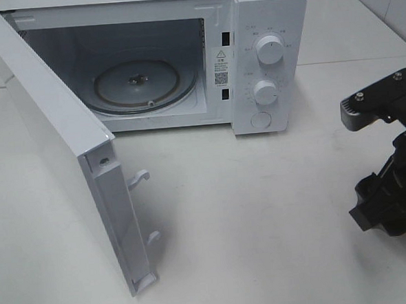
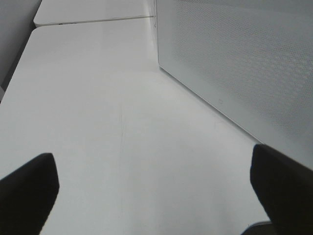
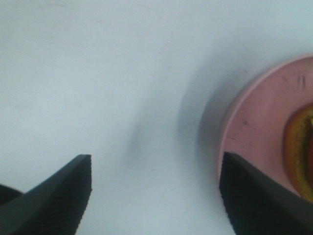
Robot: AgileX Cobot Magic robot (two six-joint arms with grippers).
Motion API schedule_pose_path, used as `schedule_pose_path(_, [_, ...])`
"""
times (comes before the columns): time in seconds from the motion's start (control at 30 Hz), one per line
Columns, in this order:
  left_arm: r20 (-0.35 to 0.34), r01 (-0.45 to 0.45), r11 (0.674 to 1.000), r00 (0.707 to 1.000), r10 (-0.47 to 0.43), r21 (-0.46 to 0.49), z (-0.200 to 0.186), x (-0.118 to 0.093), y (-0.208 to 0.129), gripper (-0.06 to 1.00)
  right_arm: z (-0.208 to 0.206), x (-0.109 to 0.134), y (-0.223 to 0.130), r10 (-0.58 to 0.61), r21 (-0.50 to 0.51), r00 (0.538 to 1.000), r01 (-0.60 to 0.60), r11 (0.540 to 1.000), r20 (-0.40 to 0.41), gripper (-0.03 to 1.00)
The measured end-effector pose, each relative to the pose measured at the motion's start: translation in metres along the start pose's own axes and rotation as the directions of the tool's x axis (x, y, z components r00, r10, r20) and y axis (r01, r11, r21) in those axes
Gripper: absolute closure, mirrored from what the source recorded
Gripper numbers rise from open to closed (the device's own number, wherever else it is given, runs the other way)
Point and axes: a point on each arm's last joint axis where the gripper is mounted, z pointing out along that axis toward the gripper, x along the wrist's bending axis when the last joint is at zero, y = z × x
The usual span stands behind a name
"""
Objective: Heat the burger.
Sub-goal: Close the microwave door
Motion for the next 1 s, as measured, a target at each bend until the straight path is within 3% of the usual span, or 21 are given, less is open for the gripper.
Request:
schedule_pose_path(0.03, [0.0,0.0,1.0,1.0,0.0,0.0,0.0,0.0,0.0,-0.05,-0.014,0.002,-0.001,-0.008,-0.023,0.999,0.007,1.0,-0.053,0.21])
schedule_pose_path(0.2, [0.0,0.0,1.0,1.0,0.0,0.0,0.0,0.0,0.0,-0.05,-0.043,-0.001,-0.011,-0.001,-0.046,0.995,-0.004,0.999,-0.103,0.18])
schedule_pose_path(0.43, [0.0,0.0,1.0,1.0,0.0,0.0,0.0,0.0,0.0,-0.05,-0.072,-0.01,-0.034,0.016,-0.07,0.994,-0.024,0.997,-0.105,0.18])
schedule_pose_path(0.87, [0.0,0.0,1.0,1.0,0.0,0.0,0.0,0.0,0.0,-0.05,-0.111,-0.023,-0.079,0.047,-0.219,0.992,-0.072,0.973,-0.119,0.2])
schedule_pose_path(1.0, [0.0,0.0,1.0,1.0,0.0,0.0,0.0,0.0,0.0,-0.05,-0.121,-0.033,-0.095,0.138,-0.291,0.986,-0.161,0.943,-0.096,0.2])
